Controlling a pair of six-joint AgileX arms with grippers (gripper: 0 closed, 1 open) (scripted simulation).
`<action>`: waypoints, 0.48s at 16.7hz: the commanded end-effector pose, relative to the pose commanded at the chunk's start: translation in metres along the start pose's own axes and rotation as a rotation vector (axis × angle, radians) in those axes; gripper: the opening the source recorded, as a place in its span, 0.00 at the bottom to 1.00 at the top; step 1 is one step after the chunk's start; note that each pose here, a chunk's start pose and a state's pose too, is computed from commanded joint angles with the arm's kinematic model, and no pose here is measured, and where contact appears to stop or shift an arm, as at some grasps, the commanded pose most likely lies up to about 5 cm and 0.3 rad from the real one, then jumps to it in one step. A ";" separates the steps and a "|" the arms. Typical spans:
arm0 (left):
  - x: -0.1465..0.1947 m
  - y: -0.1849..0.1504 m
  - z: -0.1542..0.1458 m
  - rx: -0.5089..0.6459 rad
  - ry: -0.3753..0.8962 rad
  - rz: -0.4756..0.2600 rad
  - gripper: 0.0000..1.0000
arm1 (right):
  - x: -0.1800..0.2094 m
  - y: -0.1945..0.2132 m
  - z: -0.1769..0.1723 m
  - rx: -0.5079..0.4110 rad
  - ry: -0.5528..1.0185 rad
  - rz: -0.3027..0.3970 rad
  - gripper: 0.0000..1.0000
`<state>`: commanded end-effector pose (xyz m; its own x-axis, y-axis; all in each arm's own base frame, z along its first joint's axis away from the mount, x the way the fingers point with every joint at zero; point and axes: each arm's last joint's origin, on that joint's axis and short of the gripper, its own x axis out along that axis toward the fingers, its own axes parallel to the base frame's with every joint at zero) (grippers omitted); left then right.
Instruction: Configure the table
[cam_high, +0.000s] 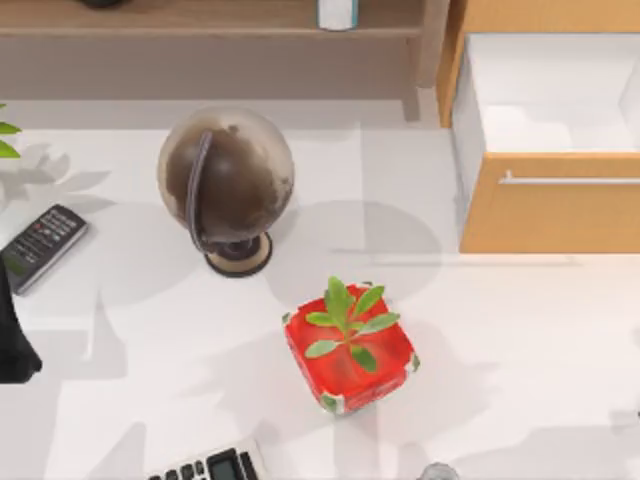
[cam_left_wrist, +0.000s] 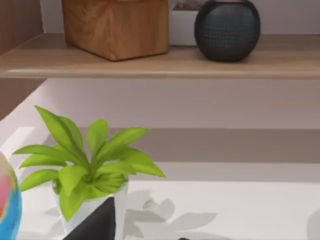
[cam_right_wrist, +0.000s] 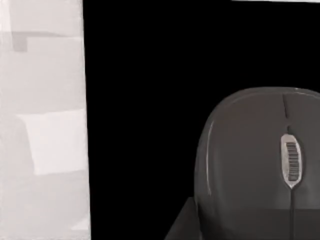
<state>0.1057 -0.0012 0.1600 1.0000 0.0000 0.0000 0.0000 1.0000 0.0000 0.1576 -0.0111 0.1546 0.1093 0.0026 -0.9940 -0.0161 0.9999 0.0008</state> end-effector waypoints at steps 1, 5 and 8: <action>0.000 0.000 0.000 0.000 0.000 0.000 1.00 | -0.001 0.000 0.001 0.000 -0.007 -0.001 0.00; 0.000 0.000 0.000 0.000 0.000 0.000 1.00 | -0.007 0.000 0.004 0.000 -0.044 -0.004 0.00; 0.000 0.000 0.000 0.000 0.000 0.000 1.00 | -0.012 -0.001 0.007 -0.001 -0.078 -0.006 0.00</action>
<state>0.1057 -0.0012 0.1600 1.0000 0.0000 0.0000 0.0000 1.0000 0.0000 0.1636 -0.0116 0.1669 0.1865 -0.0026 -0.9825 -0.0159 0.9999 -0.0056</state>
